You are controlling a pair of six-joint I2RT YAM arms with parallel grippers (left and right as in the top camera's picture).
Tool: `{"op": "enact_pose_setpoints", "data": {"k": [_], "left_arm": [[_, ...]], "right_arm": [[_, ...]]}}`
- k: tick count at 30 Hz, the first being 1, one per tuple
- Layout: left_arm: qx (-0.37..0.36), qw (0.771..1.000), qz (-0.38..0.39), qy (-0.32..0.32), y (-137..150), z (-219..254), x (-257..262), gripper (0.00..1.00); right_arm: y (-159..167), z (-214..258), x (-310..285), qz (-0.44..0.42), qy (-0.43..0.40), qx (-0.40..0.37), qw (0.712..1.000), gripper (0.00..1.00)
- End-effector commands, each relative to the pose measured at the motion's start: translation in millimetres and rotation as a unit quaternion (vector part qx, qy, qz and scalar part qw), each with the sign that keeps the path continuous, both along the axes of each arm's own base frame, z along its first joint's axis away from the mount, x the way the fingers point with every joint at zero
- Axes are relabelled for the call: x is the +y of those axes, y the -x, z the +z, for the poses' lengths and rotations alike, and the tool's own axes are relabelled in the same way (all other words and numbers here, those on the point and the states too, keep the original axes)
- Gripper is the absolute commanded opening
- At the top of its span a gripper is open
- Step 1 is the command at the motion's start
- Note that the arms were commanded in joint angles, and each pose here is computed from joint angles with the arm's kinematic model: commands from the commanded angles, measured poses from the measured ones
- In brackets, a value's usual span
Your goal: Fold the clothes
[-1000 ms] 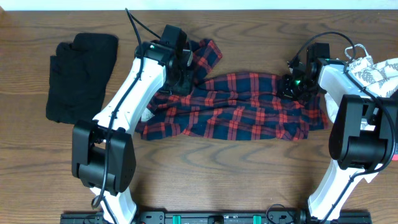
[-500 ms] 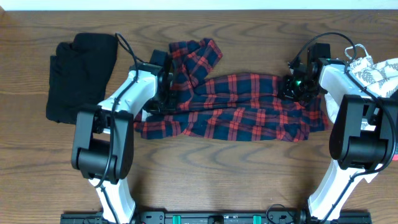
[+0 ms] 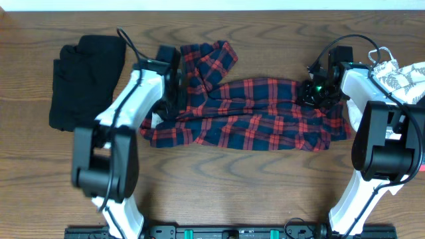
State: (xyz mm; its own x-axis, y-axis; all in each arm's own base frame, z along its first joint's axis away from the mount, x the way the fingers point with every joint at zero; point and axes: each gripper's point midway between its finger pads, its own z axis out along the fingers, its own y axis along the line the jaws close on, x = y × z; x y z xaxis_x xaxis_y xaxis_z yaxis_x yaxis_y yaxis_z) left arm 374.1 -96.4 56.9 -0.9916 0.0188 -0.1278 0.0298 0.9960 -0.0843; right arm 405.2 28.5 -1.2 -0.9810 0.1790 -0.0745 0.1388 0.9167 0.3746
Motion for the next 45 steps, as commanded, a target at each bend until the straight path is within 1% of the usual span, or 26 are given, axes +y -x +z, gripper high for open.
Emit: {"op": "enact_pose_setpoints", "data": {"k": [1,2,3,5,7,9,12,13,15,16,19,23,29,35,37,41,45], "left_arm": [[-0.148,0.989,0.014,0.025,-40.4,84.6,-1.3,0.32],[-0.189,0.981,0.016,0.034,-52.8,101.7,-1.9,0.46],[-0.220,0.974,0.019,0.041,-63.0,114.6,-1.7,0.50],[-0.274,0.959,0.034,0.054,-85.1,134.1,3.0,0.51],[-0.298,0.950,0.063,0.068,-101.9,137.6,9.0,0.56],[-0.310,0.944,0.070,0.086,-117.0,133.6,9.3,0.57],[-0.336,0.932,0.055,0.126,-147.9,119.3,-1.8,0.62],[-0.345,0.928,0.050,0.136,-157.2,114.2,-6.0,0.66],[-0.363,0.919,0.047,0.143,-175.4,101.9,-10.0,0.69],[-0.372,0.915,0.052,0.149,-186.0,92.7,-11.6,0.70],[-0.381,0.910,0.055,0.153,-201.3,68.7,-13.4,0.70],[-0.363,0.918,0.059,0.148,-207.9,28.1,-11.5,0.70],[-0.342,0.927,0.074,0.132,-209.0,-6.4,2.3,0.70],[-0.293,0.943,0.086,0.129,-195.4,-37.4,4.5,0.70],[-0.274,0.946,0.108,0.137,-190.4,-43.5,4.7,0.70],[-0.248,0.945,0.103,0.187,-182.7,-44.8,-12.1,0.70],[-0.215,0.949,0.132,0.191,-172.8,-53.4,-11.2,0.70]], "right_arm": [[32.9,-45.4,-31.8,-0.008,0.075,0.075,0.994,0.08],[32.9,-45.4,-31.8,-0.008,0.075,0.075,0.994,0.08],[32.9,-45.4,-31.8,-0.007,0.075,0.075,0.994,0.08],[33.2,-45.4,-31.5,-0.007,0.075,0.076,0.994,0.08],[33.9,-45.4,-31.6,-0.008,0.074,0.077,0.994,0.08],[34.7,-45.4,-31.4,-0.007,0.074,0.079,0.994,0.08],[35.4,-45.3,-31.2,-0.007,0.074,0.080,0.994,0.08],[35.6,-45.3,-31.1,-0.007,0.074,0.081,0.994,0.08],[36.2,-45.2,-30.7,-0.007,0.073,0.082,0.994,0.08],[36.3,-45.2,-30.5,-0.007,0.072,0.082,0.994,0.08],[36.7,-45.1,-30.5,-0.007,0.072,0.083,0.994,0.08],[39.2,-45.0,-30.2,-0.006,0.071,0.088,0.994,0.08],[41.6,-44.9,-30.0,-0.006,0.071,0.093,0.993,0.07],[41.8,-44.9,-30.0,-0.006,0.071,0.094,0.993,0.08],[41.9,-44.9,-30.0,-0.006,0.071,0.094,0.993,0.07],[41.7,-44.9,-30.0,-0.006,0.071,0.093,0.993,0.07],[41.8,-44.9,-30.0,-0.006,0.071,0.094,0.993,0.08]]}}
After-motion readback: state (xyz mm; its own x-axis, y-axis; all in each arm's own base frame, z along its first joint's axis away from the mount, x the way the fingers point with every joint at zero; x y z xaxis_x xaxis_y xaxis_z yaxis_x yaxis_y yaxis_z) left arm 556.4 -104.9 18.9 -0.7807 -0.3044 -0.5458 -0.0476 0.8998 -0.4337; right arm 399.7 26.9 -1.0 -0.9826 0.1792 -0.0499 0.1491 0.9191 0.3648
